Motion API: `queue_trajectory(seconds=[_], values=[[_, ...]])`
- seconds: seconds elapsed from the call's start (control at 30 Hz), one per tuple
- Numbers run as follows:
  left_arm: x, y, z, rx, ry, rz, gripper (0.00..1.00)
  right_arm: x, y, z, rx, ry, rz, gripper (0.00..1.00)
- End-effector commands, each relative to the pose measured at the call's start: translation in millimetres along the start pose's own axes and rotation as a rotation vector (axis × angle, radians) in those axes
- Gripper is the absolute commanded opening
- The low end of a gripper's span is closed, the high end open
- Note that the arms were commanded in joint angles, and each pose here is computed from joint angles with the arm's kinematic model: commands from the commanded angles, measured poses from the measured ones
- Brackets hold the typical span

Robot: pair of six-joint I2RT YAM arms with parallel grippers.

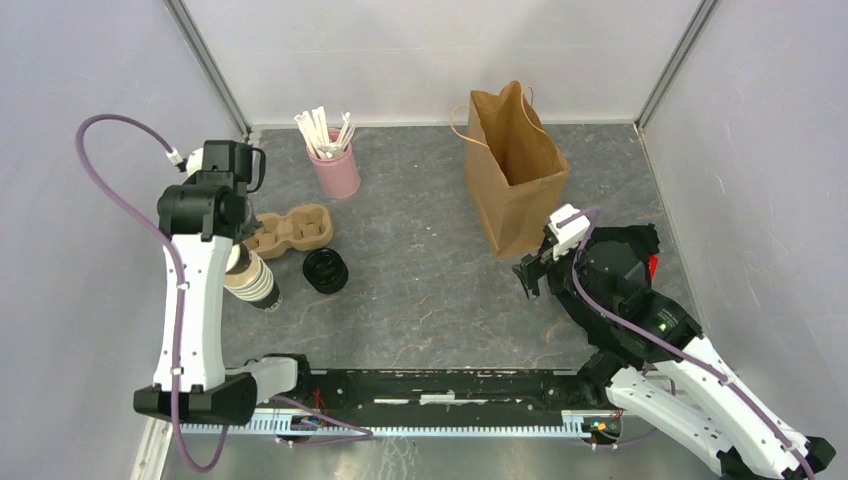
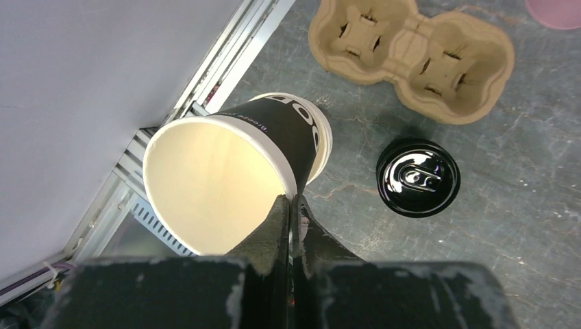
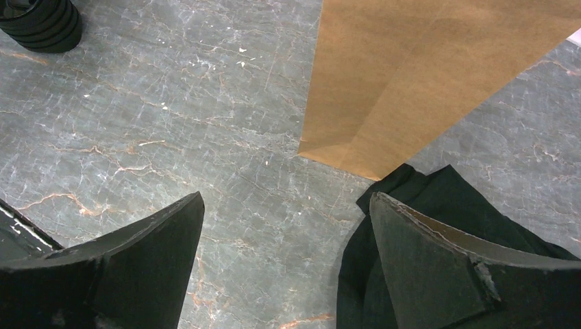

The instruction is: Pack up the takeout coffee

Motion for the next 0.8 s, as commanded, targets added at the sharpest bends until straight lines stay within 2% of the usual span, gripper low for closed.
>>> queue_trajectory(seconds=[0.0,0.1,0.17,0.27,0.33,0.4,0.53,0.67,0.77], values=[[8,17,29,-0.031,-0.122,0.096,0.02,17,4,0,0.011,-0.047,-0.018,0.98],[13,13,47,-0.160,-0.218,0.103,0.02,18,3,-2,-0.003,-0.032,-0.017,0.98],[16,-1,58,-0.310,-0.279,0.075,0.02,19,3,-3,-0.008,-0.025,-0.018,0.98],[11,-29,62,-0.512,-0.286,0.049,0.02,20,4,-4,-0.005,-0.023,-0.023,0.98],[5,-45,60,-0.587,-0.272,0.079,0.02,20,4,-3,-0.005,-0.021,-0.022,0.98],[-5,-58,51,-0.607,-0.233,0.089,0.02,21,2,-2,-0.019,-0.019,-0.021,0.98],[-32,-100,45,-0.643,-0.163,0.006,0.02,20,-2,4,-0.043,-0.007,-0.013,0.98],[-55,-152,67,-0.648,-0.199,-0.146,0.02,23,-5,12,-0.064,-0.007,-0.024,0.98],[-83,-210,86,-0.656,-0.216,-0.316,0.02,24,-6,17,-0.076,-0.005,-0.044,0.98]])
Point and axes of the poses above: each gripper's point midway between its finger pads, its own z axis back along the fingers, its own y axis along the line the jaws close on, x = y × z, the point moved 4 cm from there along z, back along the fingers, and after that the axes turned 12 degrees about -z, right-handed, at the moved point
